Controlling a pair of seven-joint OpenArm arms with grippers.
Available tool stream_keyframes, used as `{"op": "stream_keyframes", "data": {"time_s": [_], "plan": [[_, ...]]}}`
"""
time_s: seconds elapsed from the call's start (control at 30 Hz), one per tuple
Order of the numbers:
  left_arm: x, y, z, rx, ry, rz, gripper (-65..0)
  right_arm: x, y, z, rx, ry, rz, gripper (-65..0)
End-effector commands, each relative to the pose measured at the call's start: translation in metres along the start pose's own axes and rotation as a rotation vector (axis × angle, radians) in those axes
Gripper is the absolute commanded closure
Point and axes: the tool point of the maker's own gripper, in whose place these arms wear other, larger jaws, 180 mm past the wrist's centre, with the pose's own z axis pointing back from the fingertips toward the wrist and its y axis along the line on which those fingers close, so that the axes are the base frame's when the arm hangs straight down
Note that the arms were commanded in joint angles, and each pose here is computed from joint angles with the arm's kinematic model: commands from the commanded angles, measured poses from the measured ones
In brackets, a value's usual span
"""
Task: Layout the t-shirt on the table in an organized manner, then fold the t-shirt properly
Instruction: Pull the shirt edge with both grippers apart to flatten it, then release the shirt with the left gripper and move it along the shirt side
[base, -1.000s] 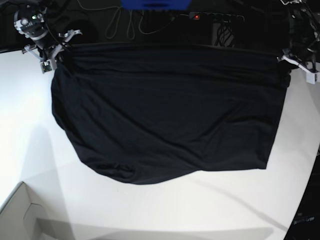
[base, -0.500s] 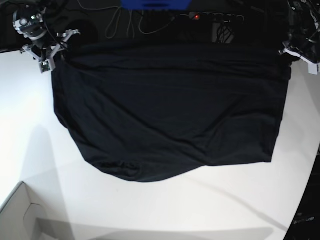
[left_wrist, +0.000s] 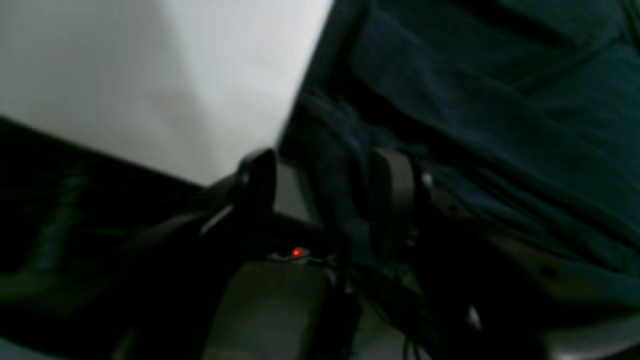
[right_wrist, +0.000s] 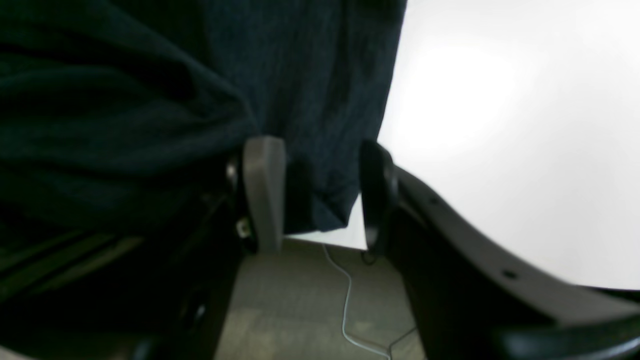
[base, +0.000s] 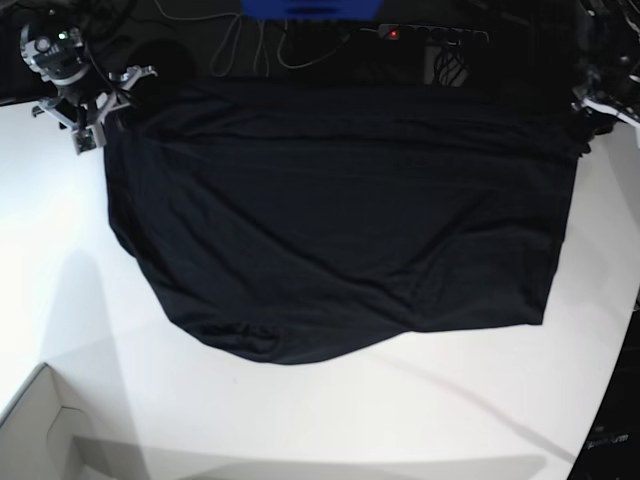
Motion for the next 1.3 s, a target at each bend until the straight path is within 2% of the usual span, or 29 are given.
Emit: {"op": "stream_keyframes", "data": {"time_s": [0.0,0.2,0.3,0.43,0.57,0.63,0.8,0.87,0.97,1.13,1.27], "plan": [[0.03,-0.003,0.006,-0.009,-0.086,-0.037,-29.6,0.012,-0.006,0.005,-0.019,-0.044,0.005,-25.6],[0.071,-0.008,0.004,-0.003,-0.177,-0.047,-29.8,0.026,-0.011,0.007,-0.038,-0.078,0.014,-25.6],[0.096,-0.019,-0.007,-0.031,-0.242,-0.039,-29.8,0.034,-0.025,0.009,-0.081,-0.1,0.002,-25.7],[0.131,-0.026,-0.031,-0.014,-0.275,-0.035,-29.8,0.049,-0.046,0.011,-0.14,-0.143,-0.022,-26.4],[0.151,-0.047,-0.075,-0.018,-0.2,-0.067,-29.8,0.065,-0.064,0.012,-0.188,-0.187,-0.041,-32.6],[0.167,-0.058,-0.095,-0.02,-0.194,-0.085,-29.8,0.07,-0.066,0.012,-0.194,-0.201,-0.045,-36.1],[0.184,-0.096,-0.155,-0.067,-0.15,-0.189,-29.8,0.084,-0.069,0.01,-0.199,-0.234,-0.048,-38.5],[0.179,-0.107,-0.181,-0.084,-0.128,-0.164,-29.9,0.085,-0.069,0.01,-0.199,-0.238,-0.049,-38.5],[0.18,-0.11,-0.201,-0.096,-0.159,-0.099,-29.9,0.085,-0.069,0.01,-0.199,-0.238,-0.049,-38.5],[0.184,-0.09,-0.22,0.005,-0.226,-0.005,-29.9,0.08,-0.068,0.005,-0.189,-0.224,-0.058,-38.5],[0.191,-0.082,-0.221,0.068,-0.252,-0.035,-29.9,0.07,-0.066,-0.003,-0.171,-0.196,-0.076,-38.5]]}}
